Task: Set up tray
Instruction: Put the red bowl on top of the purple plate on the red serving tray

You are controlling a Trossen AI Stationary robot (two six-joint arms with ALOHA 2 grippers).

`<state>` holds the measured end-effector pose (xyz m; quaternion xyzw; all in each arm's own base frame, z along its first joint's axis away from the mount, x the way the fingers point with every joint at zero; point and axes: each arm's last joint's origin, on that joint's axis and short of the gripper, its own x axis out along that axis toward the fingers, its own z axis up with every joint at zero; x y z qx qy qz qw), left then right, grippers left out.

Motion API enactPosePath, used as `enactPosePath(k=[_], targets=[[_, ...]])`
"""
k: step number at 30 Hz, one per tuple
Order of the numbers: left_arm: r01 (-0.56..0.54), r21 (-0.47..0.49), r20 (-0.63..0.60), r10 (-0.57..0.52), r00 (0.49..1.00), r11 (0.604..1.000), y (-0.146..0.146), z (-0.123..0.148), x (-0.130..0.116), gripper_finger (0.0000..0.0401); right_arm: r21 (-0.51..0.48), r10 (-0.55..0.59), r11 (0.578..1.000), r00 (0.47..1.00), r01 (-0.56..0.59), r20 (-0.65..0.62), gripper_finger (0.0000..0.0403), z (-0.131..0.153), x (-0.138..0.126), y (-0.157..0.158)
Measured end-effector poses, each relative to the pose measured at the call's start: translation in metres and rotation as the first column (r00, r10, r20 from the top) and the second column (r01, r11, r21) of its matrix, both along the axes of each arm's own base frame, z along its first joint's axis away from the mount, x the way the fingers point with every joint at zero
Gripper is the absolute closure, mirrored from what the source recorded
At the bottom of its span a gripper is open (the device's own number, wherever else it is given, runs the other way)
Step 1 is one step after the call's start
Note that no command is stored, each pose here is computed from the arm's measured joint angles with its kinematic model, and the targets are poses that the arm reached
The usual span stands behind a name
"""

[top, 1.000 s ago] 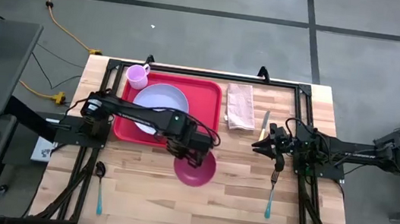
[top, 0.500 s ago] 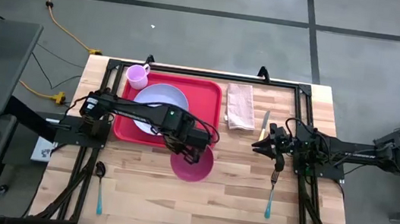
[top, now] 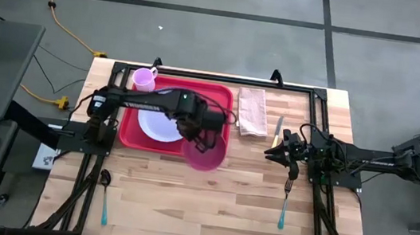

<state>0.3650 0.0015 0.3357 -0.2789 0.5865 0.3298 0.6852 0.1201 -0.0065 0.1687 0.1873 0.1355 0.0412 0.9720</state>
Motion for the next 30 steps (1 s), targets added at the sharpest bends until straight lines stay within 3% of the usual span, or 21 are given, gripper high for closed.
enactPosePath(k=[13, 20, 30], targets=[[0.05, 0.03, -0.052, -0.049, 0.997, 0.998, 0.065, -0.004, -0.009, 0.0387, 0.008, -0.002, 1.0, 1.0, 0.002, -0.001, 0.0329, 0.0, 0.0, 0.0], [-0.005, 0.016, -0.106, 0.006, 0.994, 1.0, 0.081, -0.01, -0.045, 0.0387, 0.023, -0.018, 1.0, 1.0, 0.018, -0.001, 0.0329, 0.0, 0.0, 0.0], [-0.12, 0.019, -0.032, 0.121, 0.992, 0.993, 0.081, -0.017, -0.106, 0.0387, 0.023, -0.09, 0.996, 0.996, 0.09, 0.0, 0.0329, 0.001, 0.0, -0.002]])
